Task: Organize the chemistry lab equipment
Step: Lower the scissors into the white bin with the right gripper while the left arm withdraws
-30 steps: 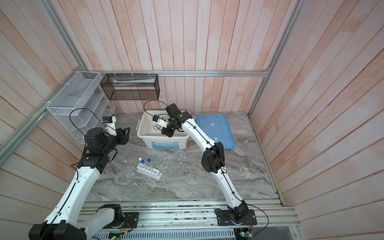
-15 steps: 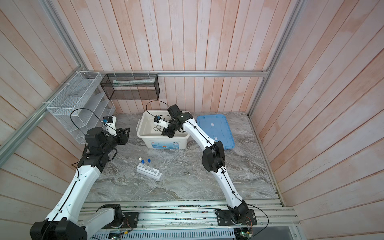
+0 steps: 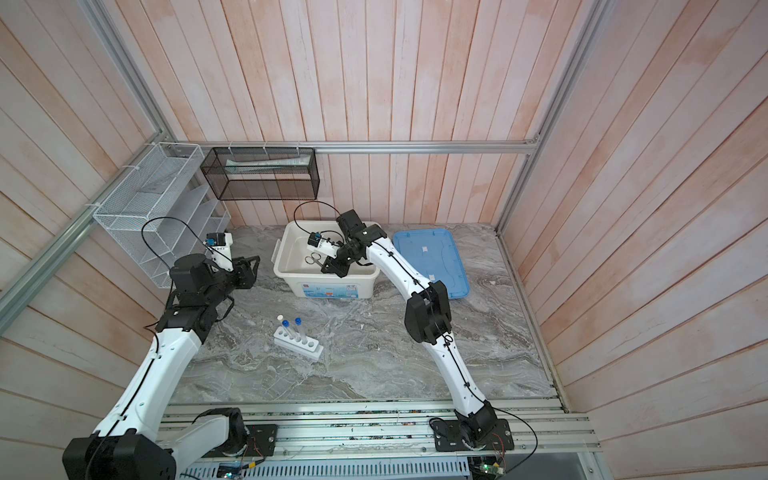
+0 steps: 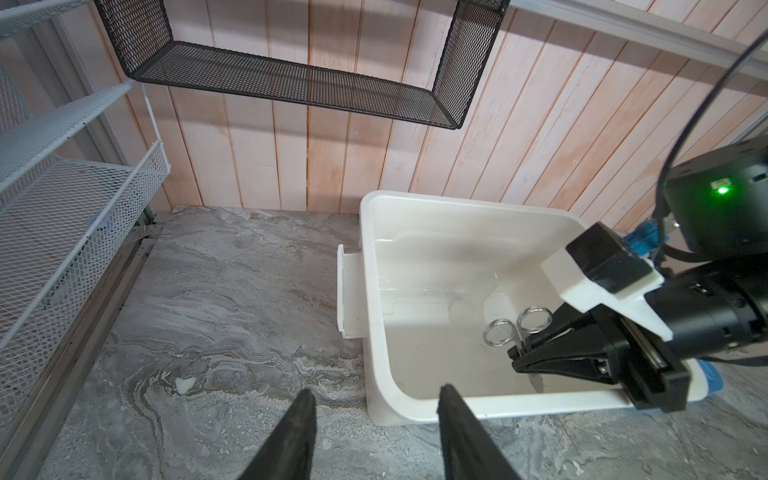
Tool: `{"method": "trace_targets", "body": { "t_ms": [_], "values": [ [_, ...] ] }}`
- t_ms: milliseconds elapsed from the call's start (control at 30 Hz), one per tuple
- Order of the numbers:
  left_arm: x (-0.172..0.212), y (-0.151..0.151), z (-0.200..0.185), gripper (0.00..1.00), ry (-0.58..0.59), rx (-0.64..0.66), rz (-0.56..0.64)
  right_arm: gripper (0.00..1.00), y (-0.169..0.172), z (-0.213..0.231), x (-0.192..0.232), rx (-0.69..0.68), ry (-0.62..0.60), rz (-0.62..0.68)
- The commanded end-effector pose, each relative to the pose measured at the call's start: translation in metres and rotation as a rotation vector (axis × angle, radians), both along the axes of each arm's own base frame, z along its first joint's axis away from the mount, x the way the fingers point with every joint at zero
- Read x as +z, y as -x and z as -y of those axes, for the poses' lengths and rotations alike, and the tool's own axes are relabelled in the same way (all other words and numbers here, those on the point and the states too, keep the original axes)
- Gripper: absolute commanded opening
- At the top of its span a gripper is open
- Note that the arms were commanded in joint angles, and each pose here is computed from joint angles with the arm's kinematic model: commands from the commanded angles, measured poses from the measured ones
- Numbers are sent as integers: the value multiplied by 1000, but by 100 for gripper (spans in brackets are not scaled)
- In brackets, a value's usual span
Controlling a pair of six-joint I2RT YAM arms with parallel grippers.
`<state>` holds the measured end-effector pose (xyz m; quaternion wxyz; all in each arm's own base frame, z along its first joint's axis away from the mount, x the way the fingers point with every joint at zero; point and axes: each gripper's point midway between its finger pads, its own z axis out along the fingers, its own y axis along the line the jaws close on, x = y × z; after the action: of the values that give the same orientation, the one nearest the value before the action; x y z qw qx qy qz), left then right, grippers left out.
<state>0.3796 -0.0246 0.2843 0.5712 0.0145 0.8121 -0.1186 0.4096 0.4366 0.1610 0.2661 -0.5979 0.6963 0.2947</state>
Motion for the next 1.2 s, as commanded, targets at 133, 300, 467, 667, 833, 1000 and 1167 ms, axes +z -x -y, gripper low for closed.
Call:
{"method": "trace_targets", "body": {
  "t_ms": [133, 300, 467, 667, 833, 1000, 1167],
  "values": [
    [-4, -3, 3, 47, 19, -25, -8, 0, 13, 10, -27, 23, 53, -72],
    [-4, -3, 4, 47, 21, -27, -7, 0, 9, 15, -26, 7, 64, -52],
    [-6, -4, 5, 46, 28, -37, -12, 0, 0, 19, -33, -24, 99, -22],
    [-6, -4, 6, 46, 29, -39, -13, 0, -2, 20, -39, -25, 117, -15],
    [-6, -4, 6, 46, 29, -41, -13, 0, 1, 17, -50, -13, 127, -30],
    [-6, -3, 6, 46, 28, -40, -13, 0, 3, 15, -64, -7, 150, -37],
    [-7, -4, 6, 45, 28, -40, -16, 0, 2, 15, -76, -7, 167, -42]
  ]
}}
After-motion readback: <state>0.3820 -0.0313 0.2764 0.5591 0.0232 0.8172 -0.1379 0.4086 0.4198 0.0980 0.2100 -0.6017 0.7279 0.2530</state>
